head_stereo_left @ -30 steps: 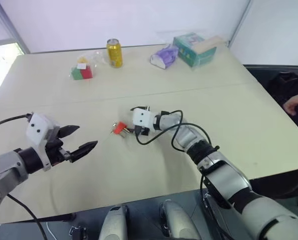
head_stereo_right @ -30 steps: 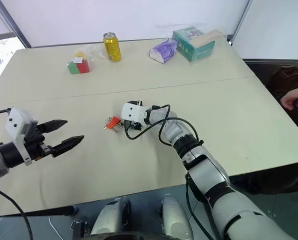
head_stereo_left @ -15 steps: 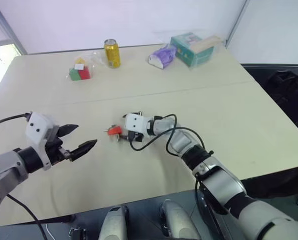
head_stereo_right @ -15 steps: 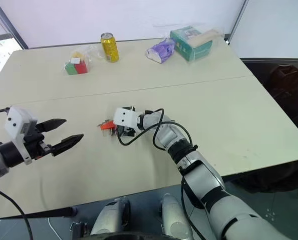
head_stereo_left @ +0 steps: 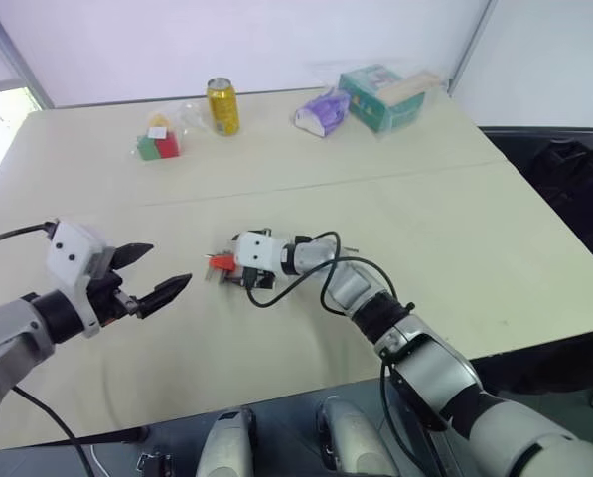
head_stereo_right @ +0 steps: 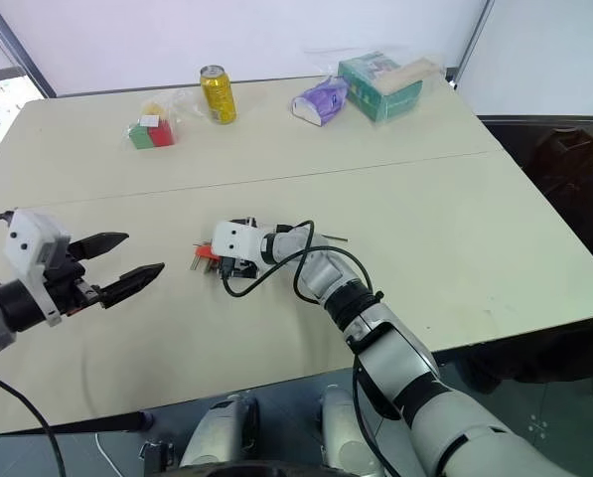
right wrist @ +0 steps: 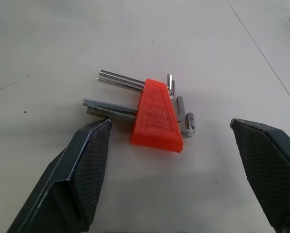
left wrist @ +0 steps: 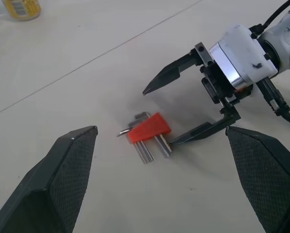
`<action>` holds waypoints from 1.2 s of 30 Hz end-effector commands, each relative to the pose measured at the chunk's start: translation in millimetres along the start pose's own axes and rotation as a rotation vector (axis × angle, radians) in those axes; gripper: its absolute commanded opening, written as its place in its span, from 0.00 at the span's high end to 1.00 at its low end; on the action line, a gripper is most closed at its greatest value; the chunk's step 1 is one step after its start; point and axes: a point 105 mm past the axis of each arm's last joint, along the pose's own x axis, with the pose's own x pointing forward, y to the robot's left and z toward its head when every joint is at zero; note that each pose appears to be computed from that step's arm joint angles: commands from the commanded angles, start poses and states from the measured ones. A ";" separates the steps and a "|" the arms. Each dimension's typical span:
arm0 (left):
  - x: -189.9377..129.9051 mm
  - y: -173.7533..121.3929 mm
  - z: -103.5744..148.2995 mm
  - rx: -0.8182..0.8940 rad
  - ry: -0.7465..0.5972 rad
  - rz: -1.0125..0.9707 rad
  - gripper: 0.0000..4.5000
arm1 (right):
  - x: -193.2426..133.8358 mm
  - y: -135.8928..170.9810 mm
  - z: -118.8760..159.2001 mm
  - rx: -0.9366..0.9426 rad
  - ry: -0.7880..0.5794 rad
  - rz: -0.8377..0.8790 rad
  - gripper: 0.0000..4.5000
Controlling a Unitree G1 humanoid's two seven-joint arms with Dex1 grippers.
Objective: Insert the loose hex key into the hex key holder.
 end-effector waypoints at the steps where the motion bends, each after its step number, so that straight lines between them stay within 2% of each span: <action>1: -2.3 0.7 10.4 0.043 -0.038 0.017 0.02 | 5.7 7.9 -1.2 0.023 0.008 0.029 0.09; 6: -1.7 0.6 9.7 0.047 -0.038 0.019 0.02 | 4.2 8.2 -18.4 0.121 0.056 0.036 0.09; 15: -0.6 0.9 10.5 0.060 -0.043 0.025 0.02 | 1.4 4.9 -27.3 0.126 0.067 0.036 0.09; 23: -1.6 3.0 10.7 0.067 -0.048 0.040 0.00 | 4.8 6.2 -27.3 0.110 0.065 0.045 0.94; 24: -1.7 3.2 10.5 0.068 -0.048 0.042 0.00 | 4.8 6.5 -27.0 0.104 0.062 0.047 0.99; 29: -0.8 4.0 9.9 0.069 -0.052 0.044 0.00 | 0.0 0.1 -24.1 0.062 0.036 0.003 0.99; 36: 6.0 3.7 9.2 0.067 -0.061 0.029 0.00 | -9.5 10.5 -39.7 0.097 0.069 0.025 0.99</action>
